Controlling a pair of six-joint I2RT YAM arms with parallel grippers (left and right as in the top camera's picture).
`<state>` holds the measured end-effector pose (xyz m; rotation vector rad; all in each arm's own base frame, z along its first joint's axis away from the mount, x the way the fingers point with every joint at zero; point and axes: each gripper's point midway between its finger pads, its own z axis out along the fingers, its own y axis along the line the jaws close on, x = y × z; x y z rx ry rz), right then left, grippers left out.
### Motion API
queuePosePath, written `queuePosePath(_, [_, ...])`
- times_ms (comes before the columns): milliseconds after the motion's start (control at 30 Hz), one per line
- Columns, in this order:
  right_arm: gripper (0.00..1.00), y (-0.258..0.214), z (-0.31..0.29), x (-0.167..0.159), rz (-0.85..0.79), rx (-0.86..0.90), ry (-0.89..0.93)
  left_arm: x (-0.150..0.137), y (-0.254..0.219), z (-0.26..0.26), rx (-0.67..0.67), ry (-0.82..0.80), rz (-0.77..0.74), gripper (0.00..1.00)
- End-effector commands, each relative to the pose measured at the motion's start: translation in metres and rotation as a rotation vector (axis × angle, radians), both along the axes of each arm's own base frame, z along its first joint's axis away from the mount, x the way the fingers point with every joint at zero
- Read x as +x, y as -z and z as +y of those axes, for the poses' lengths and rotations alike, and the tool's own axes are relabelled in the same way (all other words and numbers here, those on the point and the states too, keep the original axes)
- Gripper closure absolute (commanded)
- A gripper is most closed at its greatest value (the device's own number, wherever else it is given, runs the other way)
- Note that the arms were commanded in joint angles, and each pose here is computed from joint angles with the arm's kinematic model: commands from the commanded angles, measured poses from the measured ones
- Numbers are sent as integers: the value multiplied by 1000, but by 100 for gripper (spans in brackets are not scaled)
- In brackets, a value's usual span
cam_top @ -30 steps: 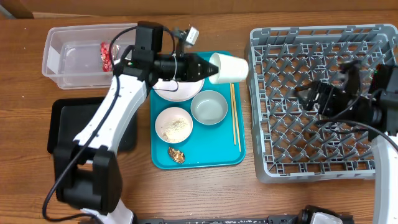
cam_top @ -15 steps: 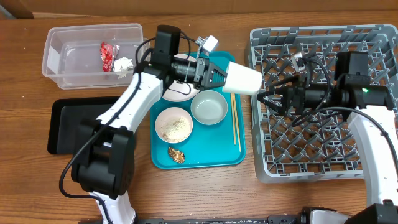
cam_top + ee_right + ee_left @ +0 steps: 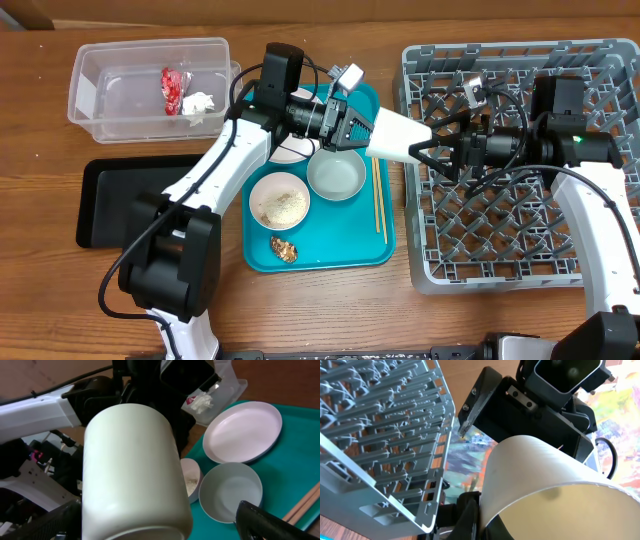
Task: Sort waste into correct bins and load items into the dishwasher
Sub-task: 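Lift the cup toward the rack and grasp it with the right gripper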
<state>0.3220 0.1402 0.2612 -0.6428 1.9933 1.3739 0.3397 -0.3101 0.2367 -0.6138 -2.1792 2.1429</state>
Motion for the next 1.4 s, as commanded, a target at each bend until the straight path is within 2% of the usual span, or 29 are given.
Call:
queuePosePath(0, [0,-11,3,-1,-27,34,-26,-7,-7,-6,-21,41,0,96])
queuePosePath(567, [1,-15,23,-12,-30,54,-98,-5,-7,-5,-20,33,-8,96])
queuePosePath(867, [15,-15,23,-12,-29,54,-98,-5,-7,-5,-17,33,-1,96])
queuePosePath(1367, [27,-13,23,-11,-28,44,-92,-5,-7,-5,-17,31,-1,96])
